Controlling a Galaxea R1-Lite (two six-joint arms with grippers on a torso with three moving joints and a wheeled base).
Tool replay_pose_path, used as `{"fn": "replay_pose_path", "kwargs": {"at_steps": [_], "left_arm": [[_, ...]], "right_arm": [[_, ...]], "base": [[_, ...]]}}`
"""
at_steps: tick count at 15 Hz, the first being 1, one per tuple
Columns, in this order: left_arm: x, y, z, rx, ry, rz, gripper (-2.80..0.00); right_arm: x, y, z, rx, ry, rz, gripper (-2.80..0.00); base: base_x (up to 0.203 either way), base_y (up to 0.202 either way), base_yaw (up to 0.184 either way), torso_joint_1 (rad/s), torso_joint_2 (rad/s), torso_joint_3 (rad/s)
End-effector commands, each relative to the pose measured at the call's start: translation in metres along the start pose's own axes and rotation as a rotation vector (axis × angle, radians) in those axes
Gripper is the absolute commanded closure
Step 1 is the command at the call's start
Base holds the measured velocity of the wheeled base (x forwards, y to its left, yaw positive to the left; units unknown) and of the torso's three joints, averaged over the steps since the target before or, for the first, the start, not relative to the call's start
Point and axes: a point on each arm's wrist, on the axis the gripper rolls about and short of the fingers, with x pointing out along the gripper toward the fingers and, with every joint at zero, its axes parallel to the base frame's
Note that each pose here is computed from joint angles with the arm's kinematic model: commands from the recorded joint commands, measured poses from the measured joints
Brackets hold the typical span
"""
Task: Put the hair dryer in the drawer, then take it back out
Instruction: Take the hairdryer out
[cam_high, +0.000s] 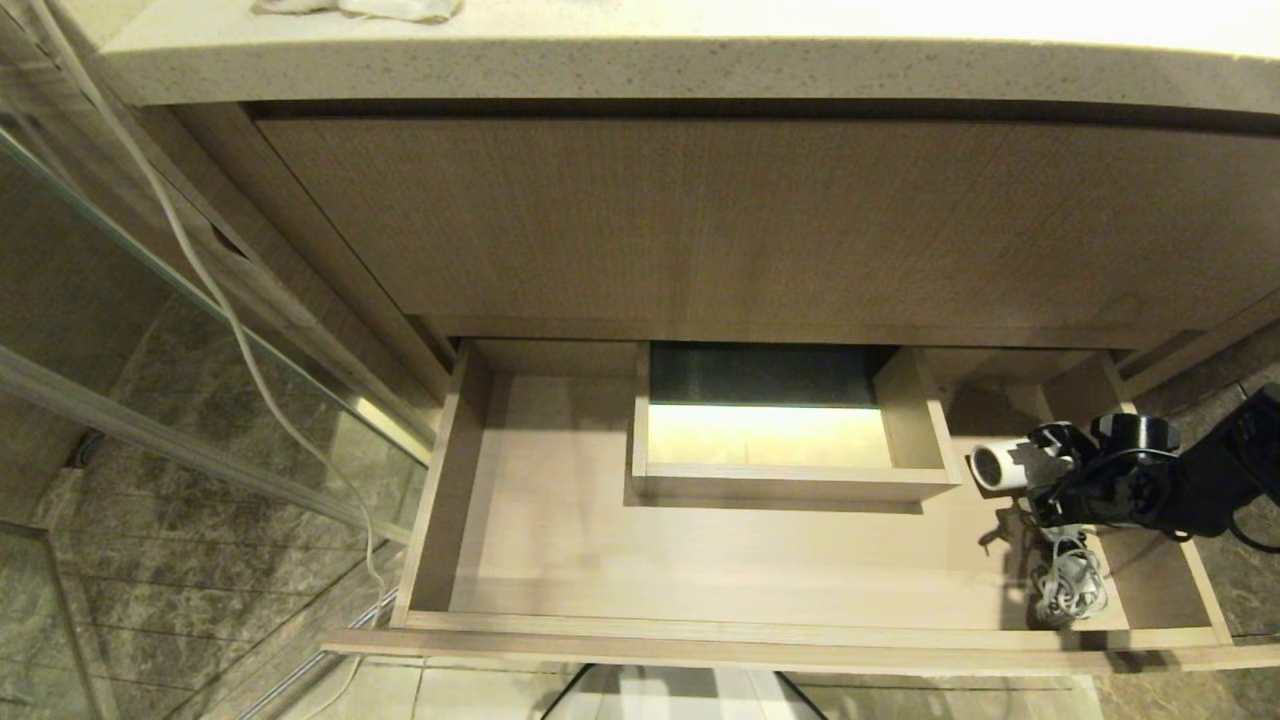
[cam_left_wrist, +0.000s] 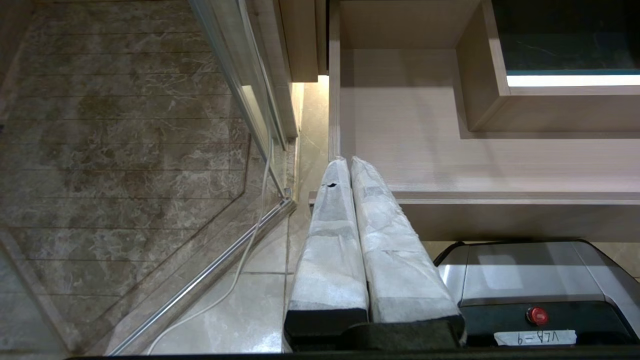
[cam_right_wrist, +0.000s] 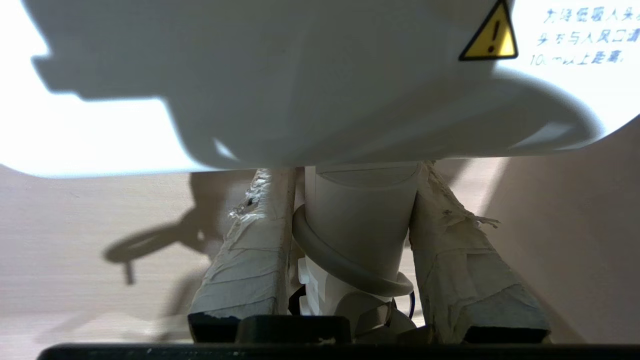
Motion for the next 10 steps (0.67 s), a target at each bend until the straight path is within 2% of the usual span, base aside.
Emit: {"fn": "replay_pose_path", "kwargs": {"at_steps": [1,7,10], "left_arm": [[0.000,0.000,0.000,0.000,0.002,0.000,0.00],[0.000,0.000,0.000,0.000,0.002,0.000,0.00],[0.000,0.000,0.000,0.000,0.002,0.000,0.00]], "right_arm": [[-0.024,-0.006,0.018,-0.007,-0.041,-0.017,0.00],[-0.076,-0.011,0.039,-0.015,-0.085,-0.038,0.00],[-0.100,-0.009,0.040,-0.010,-0.060,-0.046,0.00]], "base": [[0.000,0.000,0.000,0.000,0.00,0.000],[0.000,0.000,0.000,0.000,0.00,0.000],[0.000,0.000,0.000,0.000,0.00,0.000]]}}
